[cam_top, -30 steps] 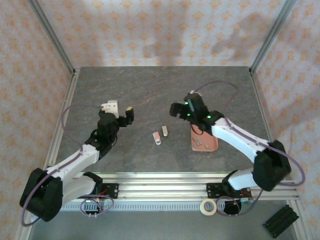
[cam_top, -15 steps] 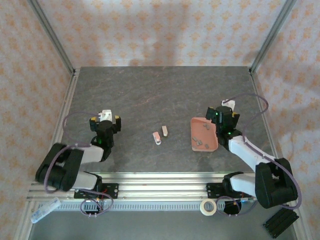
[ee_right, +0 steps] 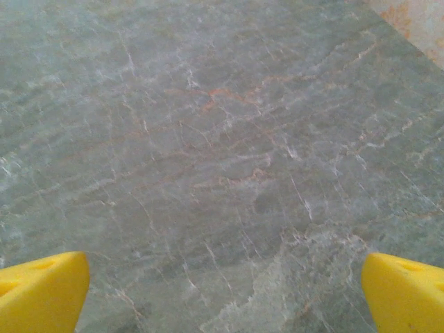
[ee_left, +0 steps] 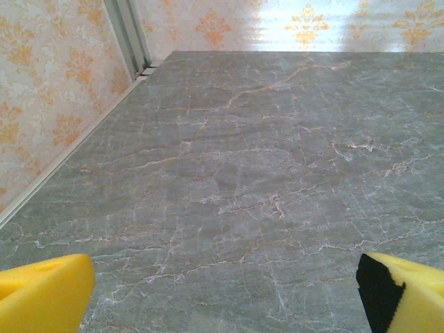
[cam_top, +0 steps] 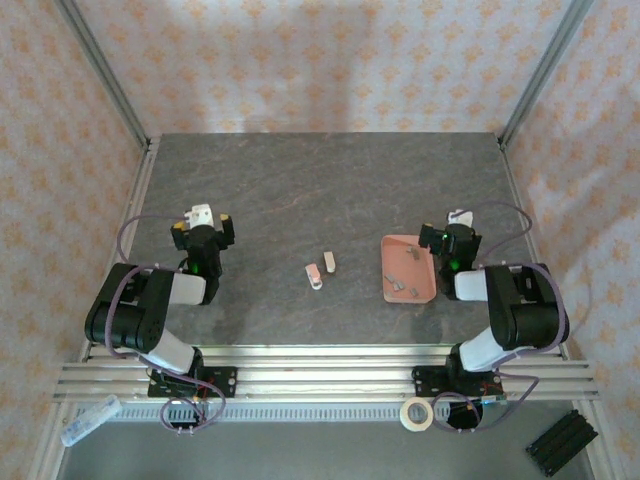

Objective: Load the staples into the stapler

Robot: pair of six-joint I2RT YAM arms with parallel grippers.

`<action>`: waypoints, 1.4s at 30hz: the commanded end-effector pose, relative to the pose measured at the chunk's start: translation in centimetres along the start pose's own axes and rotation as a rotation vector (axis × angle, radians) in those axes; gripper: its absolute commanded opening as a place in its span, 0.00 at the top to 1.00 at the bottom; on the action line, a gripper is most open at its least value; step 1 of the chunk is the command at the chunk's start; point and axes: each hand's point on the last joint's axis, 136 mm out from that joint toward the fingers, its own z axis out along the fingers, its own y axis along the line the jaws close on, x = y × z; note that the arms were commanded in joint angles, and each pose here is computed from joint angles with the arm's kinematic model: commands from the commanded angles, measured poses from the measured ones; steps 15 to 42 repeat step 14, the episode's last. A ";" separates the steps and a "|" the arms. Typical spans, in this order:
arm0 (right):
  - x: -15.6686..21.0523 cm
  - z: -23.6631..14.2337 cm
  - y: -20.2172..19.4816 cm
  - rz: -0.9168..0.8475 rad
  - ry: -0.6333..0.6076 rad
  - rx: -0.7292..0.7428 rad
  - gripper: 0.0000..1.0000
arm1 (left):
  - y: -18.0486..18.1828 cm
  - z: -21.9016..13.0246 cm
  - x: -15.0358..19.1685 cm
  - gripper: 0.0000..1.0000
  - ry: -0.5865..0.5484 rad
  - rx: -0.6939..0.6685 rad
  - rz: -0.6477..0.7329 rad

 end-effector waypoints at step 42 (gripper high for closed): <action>-2.5 0.3 0.3 0.059 -0.055 -0.020 0.00 | -0.4 0.1 -0.2 0.00 0.000 0.023 -0.010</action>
